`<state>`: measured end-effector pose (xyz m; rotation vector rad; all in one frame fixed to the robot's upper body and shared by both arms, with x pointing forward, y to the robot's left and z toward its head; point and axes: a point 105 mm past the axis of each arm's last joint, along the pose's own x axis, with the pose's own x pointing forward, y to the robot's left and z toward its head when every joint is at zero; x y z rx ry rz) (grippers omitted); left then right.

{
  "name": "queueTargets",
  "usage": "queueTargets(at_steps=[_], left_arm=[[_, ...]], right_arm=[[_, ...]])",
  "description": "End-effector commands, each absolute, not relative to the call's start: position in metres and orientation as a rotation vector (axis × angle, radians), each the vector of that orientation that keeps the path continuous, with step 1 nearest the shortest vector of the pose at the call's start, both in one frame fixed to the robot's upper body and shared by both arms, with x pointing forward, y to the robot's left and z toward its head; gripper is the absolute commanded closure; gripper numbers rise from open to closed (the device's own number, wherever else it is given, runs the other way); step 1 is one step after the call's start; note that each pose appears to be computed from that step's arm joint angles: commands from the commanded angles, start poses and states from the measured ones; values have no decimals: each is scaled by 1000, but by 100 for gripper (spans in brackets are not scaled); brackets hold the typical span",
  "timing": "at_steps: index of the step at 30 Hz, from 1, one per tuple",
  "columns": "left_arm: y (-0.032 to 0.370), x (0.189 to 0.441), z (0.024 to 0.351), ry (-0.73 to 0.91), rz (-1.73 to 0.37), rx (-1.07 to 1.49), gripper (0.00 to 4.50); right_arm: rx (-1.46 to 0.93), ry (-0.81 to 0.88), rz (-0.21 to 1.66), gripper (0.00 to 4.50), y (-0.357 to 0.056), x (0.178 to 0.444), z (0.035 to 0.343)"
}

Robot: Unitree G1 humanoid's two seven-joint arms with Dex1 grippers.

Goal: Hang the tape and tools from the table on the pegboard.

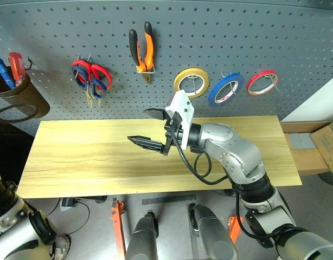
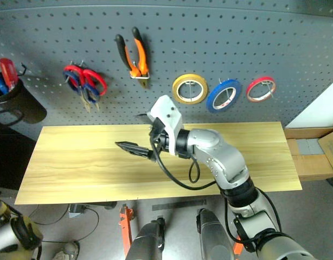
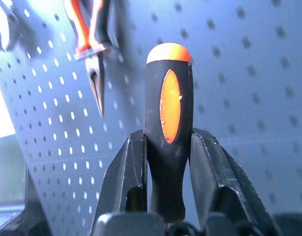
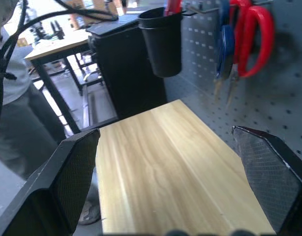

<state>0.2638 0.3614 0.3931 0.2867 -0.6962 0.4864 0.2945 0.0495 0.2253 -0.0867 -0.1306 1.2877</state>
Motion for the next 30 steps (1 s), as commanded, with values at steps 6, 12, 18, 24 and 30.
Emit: queueTargets(at_steps=[6, 12, 18, 24, 30], left_arm=[[366, 292, 401, -770, 476, 339, 366], [363, 316, 384, -770, 463, 314, 366], [375, 303, 370, -757, 533, 291, 236], [369, 292, 372, -758, 548, 262, 22], [300, 292, 390, -727, 323, 250, 3]], right_arm=[[-89, -211, 1289, 0, 53, 290, 239], [-73, -224, 1292, 0, 52, 287, 242], [-75, -219, 1283, 0, 49, 287, 241], [-78, -214, 1280, 0, 46, 288, 239], [-64, -229, 1287, 0, 33, 286, 241]])
